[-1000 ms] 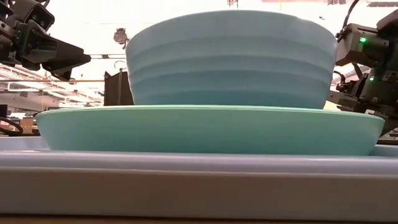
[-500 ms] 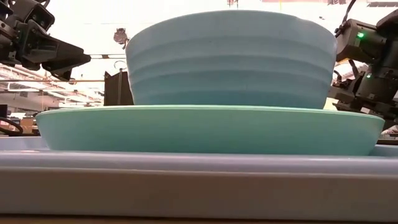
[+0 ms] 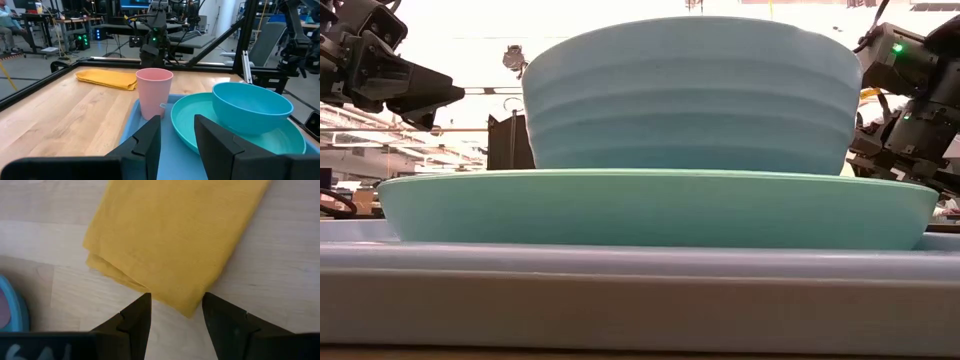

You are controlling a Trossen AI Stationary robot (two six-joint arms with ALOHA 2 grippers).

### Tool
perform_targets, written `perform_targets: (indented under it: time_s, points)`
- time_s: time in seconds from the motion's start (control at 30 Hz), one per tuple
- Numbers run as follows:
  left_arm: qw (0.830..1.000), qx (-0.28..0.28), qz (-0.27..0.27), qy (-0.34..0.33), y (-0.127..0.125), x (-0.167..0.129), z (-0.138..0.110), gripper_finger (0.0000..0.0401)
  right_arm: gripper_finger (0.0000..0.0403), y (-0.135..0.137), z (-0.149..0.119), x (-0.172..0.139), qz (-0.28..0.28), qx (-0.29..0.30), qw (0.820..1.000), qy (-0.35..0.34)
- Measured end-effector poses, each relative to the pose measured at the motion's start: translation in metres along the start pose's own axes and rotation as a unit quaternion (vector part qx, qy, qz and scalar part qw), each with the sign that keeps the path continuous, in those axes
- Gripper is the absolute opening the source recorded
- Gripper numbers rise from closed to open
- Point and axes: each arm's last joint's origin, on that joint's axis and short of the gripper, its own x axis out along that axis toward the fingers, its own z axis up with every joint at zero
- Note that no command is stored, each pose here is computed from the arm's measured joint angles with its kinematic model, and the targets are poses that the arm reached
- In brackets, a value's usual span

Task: Set up tray
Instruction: Put the yellow napkin on the blue serving tray to the left of the light green plate

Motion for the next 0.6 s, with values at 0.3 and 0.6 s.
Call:
perform_targets:
  time_s: [0.3, 0.6]
  points:
    - [1.000, 0.000, 0.000, 0.000, 0.000, 0.000, 0.000, 0.0122, 0.0166, -0.014, -0.005, 0.016, -0.003, 0.035, 0.999, -0.035]
    - [1.000, -0.002, 0.000, 0.000, 0.000, 0.000, 0.000, 0.0122, 0.0166, -0.024, -0.011, 0.034, 0.053, 0.052, 0.996, -0.055]
